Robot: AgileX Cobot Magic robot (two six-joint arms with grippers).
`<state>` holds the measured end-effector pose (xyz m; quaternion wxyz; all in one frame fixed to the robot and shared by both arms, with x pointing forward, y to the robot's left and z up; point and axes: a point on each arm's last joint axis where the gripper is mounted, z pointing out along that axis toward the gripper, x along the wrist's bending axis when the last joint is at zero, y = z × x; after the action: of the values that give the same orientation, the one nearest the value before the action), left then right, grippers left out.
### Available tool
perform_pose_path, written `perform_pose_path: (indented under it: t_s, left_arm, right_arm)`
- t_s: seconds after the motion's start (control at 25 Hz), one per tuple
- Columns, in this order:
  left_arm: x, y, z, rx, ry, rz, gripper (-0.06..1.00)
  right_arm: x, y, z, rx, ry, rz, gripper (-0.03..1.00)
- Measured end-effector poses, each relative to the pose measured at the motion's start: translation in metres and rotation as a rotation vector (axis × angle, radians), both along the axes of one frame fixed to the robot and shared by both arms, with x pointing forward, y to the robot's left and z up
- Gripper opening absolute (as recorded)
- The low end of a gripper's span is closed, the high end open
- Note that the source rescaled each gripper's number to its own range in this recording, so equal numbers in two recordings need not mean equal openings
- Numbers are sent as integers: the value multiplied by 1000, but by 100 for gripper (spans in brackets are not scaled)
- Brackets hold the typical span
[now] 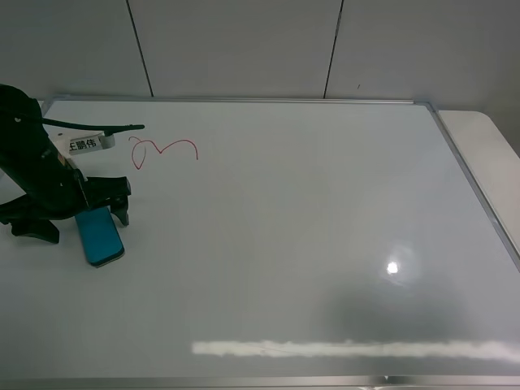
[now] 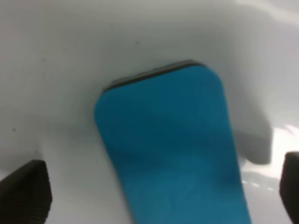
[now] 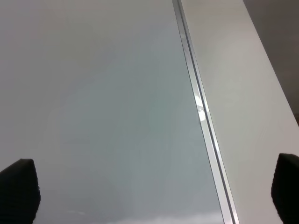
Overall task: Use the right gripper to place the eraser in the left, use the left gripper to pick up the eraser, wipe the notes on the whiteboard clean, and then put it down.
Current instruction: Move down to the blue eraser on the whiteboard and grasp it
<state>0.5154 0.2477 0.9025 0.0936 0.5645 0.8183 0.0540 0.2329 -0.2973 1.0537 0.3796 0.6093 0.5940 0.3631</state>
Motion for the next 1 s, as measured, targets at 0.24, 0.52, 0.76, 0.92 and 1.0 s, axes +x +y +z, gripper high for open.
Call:
perform_pose_path:
  t_s: [0.24, 0.52, 0.76, 0.92, 1.0]
  left_arm:
    - [0, 1, 0, 8, 4, -7, 93]
    - [-1, 1, -2, 10, 11, -5, 89]
    - [-1, 0, -12, 9, 57, 20, 0]
    - [-1, 0, -12, 12, 58, 6, 2]
    - [-1, 0, -12, 14, 58, -4, 2]
  right_arm:
    - [0, 0, 0, 0, 0, 0, 100]
    - [0, 0, 0, 0, 0, 0, 100]
    - [0, 0, 0, 0, 0, 0, 100]
    - [0, 0, 0, 0, 0, 0, 100]
    - [0, 0, 0, 0, 0, 0, 100]
